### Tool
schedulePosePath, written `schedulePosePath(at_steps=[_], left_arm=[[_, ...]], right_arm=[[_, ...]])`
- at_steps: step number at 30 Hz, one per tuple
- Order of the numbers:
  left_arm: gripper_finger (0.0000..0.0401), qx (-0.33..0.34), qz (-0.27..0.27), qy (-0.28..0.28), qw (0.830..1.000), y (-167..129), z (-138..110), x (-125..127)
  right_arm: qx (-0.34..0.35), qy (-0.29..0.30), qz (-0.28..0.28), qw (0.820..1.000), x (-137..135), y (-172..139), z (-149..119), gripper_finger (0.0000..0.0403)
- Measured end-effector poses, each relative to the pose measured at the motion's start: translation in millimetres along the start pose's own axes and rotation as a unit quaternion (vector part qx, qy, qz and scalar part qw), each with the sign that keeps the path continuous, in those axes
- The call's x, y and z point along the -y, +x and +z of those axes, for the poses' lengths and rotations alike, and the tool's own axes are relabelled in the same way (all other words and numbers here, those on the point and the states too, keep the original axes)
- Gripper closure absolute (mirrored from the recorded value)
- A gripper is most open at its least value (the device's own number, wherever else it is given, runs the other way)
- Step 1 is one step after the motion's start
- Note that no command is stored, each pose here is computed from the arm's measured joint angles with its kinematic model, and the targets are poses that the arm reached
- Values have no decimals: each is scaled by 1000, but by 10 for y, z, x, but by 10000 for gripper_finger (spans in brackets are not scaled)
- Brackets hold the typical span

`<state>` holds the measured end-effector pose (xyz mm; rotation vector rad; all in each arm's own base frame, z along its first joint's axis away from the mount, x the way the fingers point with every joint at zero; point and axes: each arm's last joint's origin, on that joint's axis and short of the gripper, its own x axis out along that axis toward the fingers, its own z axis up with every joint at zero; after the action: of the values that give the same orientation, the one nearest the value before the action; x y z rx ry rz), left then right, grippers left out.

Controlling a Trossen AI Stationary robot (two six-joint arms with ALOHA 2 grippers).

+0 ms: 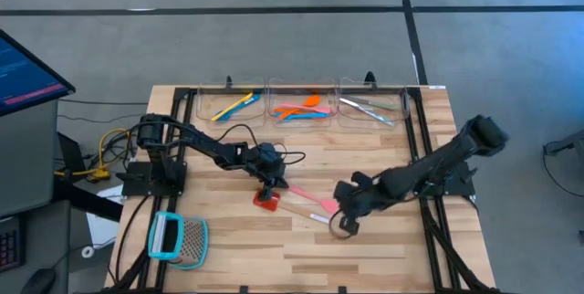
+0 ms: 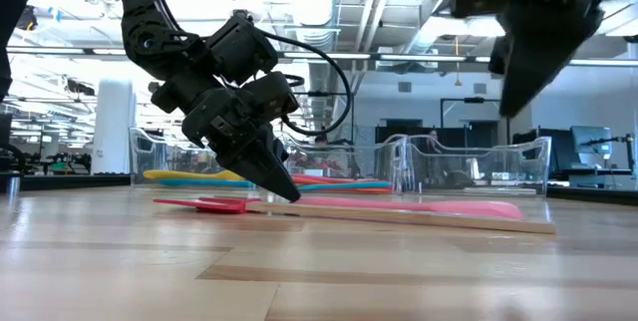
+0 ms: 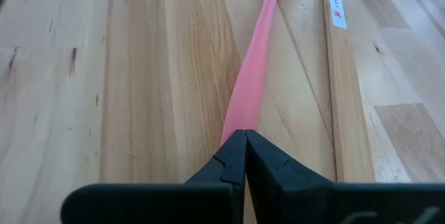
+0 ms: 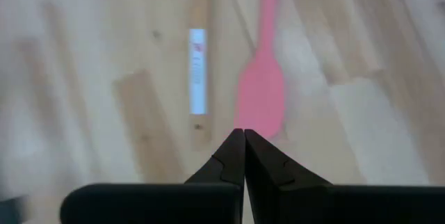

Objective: Pick & Place Kitchen Items
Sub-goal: Put the pink spatula into the middle transparent bin

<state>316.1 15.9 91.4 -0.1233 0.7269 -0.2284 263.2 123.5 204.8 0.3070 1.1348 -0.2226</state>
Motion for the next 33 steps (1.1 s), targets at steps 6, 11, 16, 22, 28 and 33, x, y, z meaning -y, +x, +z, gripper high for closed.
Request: schedulePosePath(at_steps=[6, 11, 16, 22, 28, 33], left_arm=[[399, 1, 0, -1, 1000, 0, -2, 0], [399, 3, 0, -1, 1000, 0, 1, 0], [399, 4, 0, 0, 1000, 1, 3, 0], [399, 4, 0, 1, 1000, 1, 4, 0], [399, 5, 0, 1, 1000, 1, 4, 0], [399, 5, 0, 1, 1000, 1, 4, 0]], right_arm=[[46, 46, 128, 990, 353, 17, -183, 403], [9, 80, 140, 987, 706, 245, -387, 403], [-6, 120, 194, 974, 932, 417, -426, 403], [-3, 176, 195, 965, 1107, 512, -317, 381], [-31, 195, 223, 954, 1186, 614, -269, 294], [-56, 183, 258, 947, 1173, 765, -265, 224]])
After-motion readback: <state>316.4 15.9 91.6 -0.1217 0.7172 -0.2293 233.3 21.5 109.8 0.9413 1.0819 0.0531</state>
